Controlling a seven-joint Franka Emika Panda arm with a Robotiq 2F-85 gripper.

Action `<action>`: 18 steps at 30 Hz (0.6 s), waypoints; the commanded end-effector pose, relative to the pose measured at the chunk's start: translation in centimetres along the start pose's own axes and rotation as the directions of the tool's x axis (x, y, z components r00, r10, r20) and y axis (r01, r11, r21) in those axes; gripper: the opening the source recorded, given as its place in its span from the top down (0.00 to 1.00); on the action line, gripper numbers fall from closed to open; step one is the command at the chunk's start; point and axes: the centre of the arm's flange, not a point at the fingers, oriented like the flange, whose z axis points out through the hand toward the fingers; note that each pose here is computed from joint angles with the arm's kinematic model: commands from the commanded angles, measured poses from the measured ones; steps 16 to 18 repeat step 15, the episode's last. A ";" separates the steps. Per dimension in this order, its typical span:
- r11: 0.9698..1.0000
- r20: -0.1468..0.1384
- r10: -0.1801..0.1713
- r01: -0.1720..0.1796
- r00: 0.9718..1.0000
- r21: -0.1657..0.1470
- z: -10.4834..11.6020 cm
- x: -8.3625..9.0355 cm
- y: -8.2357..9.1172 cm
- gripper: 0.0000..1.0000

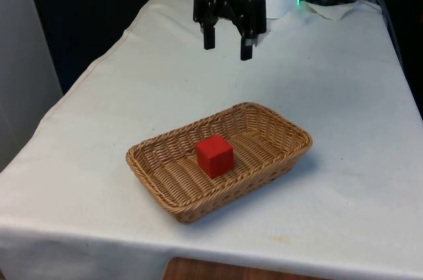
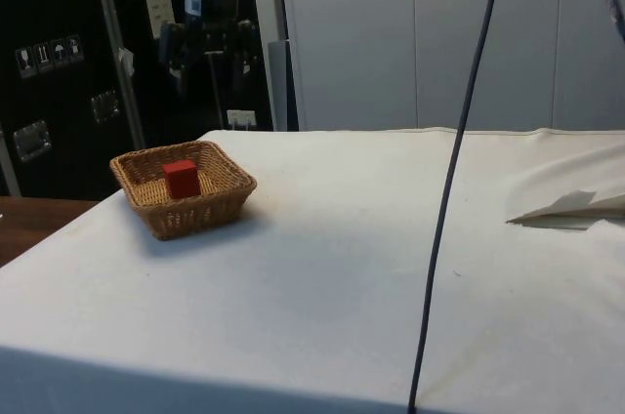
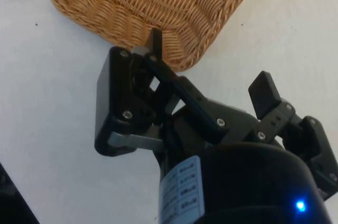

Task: Pick up the cube and place it into the basket.

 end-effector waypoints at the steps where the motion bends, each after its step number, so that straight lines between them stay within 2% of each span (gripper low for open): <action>1: 1.000 -0.016 -0.001 0.001 1.000 0.009 -0.4 -0.3 0.2 0.00; 2: 1.000 -0.002 0.000 0.000 1.000 0.003 -0.1 -0.2 0.1 0.00; 3: 1.000 -0.019 0.000 0.000 1.000 0.011 -0.6 -0.4 0.4 0.00; 4: 1.000 -0.023 0.002 -0.001 1.000 0.017 -0.7 -0.8 0.6 0.00; 10: 0.999 -0.038 0.002 -0.001 0.999 0.034 -1.4 -1.8 1.2 0.00; 11: 1.000 -0.024 0.003 -0.003 1.000 0.028 -1.1 -1.6 1.2 0.00; 13: 0.999 -0.045 0.003 -0.001 0.999 0.044 -1.6 -2.3 1.6 0.00; 18: 0.999 -0.050 0.004 -0.002 0.999 0.049 -1.7 -2.6 1.8 0.00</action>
